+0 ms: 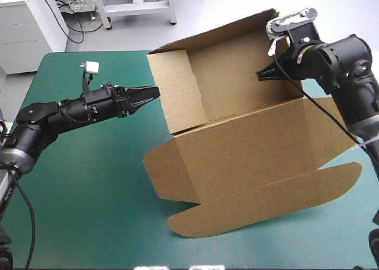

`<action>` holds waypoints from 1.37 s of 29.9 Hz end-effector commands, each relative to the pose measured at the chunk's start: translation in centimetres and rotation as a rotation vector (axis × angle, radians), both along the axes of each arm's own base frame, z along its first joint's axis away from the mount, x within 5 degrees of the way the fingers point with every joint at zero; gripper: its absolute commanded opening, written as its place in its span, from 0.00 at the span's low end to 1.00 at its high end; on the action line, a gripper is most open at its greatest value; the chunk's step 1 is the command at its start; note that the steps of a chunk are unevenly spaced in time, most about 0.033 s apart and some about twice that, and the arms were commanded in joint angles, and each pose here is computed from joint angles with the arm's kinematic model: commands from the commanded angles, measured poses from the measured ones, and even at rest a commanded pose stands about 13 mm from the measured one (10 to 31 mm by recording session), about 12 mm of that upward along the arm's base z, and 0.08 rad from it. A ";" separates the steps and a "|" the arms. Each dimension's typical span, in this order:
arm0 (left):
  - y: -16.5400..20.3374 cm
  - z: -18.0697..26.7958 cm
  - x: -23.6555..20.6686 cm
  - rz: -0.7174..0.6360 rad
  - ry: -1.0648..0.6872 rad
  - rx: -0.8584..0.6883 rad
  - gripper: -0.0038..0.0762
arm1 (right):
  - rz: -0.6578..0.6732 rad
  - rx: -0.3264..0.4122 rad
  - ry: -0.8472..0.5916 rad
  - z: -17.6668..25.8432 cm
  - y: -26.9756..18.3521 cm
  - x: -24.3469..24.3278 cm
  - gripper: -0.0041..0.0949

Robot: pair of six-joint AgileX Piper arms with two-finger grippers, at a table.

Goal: Fold the box

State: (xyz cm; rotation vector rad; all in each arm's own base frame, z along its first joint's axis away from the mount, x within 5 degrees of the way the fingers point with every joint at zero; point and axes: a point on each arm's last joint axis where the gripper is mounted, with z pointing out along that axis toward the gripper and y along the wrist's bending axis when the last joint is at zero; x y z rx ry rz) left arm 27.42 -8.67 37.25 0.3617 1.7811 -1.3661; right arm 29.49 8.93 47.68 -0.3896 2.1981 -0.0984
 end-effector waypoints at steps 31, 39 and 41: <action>-3.8 2.8 2.4 0.372 0.314 0.571 0.36 | 0.167 0.322 0.009 -0.9 8.6 0.1 0.02; -3.7 1.4 4.7 0.396 0.348 0.715 0.11 | 0.135 0.314 0.076 -3.8 10.3 2.4 0.02; -3.6 0.8 5.3 0.401 0.352 0.761 0.04 | 0.105 0.288 0.111 -5.2 10.3 3.6 0.02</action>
